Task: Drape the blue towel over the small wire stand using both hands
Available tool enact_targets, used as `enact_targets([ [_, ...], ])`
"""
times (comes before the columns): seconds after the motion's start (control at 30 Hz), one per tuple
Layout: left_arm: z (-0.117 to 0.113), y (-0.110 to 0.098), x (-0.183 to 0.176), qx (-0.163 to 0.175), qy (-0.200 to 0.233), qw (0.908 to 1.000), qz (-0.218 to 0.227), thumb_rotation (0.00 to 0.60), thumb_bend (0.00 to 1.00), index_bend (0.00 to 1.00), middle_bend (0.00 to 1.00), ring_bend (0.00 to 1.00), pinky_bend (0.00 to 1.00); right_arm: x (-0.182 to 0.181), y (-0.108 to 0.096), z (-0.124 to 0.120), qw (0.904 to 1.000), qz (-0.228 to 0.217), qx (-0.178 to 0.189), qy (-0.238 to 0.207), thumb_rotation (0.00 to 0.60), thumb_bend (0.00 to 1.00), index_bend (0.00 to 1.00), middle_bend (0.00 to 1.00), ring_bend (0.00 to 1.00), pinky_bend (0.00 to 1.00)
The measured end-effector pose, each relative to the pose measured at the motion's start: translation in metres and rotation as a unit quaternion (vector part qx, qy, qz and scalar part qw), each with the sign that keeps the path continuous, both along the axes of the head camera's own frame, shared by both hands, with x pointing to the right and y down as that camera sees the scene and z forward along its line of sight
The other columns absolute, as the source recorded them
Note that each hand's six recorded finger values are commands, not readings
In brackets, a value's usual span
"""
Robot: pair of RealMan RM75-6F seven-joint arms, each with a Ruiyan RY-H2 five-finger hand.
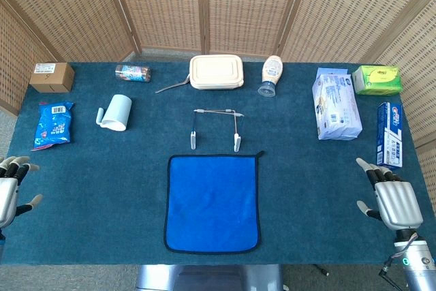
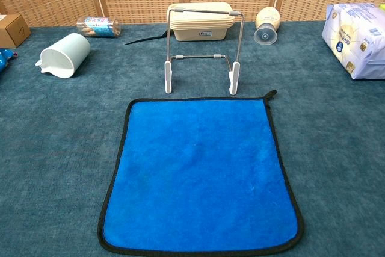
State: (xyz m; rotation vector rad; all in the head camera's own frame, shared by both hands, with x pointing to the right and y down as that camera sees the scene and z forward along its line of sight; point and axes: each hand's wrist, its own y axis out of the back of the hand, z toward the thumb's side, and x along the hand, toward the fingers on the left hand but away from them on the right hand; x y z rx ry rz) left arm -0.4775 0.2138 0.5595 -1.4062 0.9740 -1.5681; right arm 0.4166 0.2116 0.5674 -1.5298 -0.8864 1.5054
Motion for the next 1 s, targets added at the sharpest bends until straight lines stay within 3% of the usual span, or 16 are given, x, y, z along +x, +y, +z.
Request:
enact_targets([
  [0.2,0.003,0.003,0.004,-0.006,0.008,0.9999,0.008,0.600,0.15,0.37,0.28,0.23,0.15,-0.001,0.002,0.000,1.0000,-0.003,-0.002,-0.002,0.600,0.18,0.15,0.27,0.27,0.48],
  [0.63,-0.006,-0.003,0.018,0.021,0.050,0.9978,0.038,0.600,0.15,0.37,0.30,0.25,0.16,-0.014,0.004,0.002,0.9991,-0.029,-0.003,-0.031,0.600,0.18,0.15,0.27,0.27,0.48],
  [1.0,-0.014,-0.012,0.044,0.025,0.101,0.9930,0.056,0.600,0.15,0.37,0.30,0.25,0.16,-0.058,0.001,0.023,0.9895,-0.095,-0.007,-0.109,0.600,0.13,0.15,0.27,0.27,0.48],
])
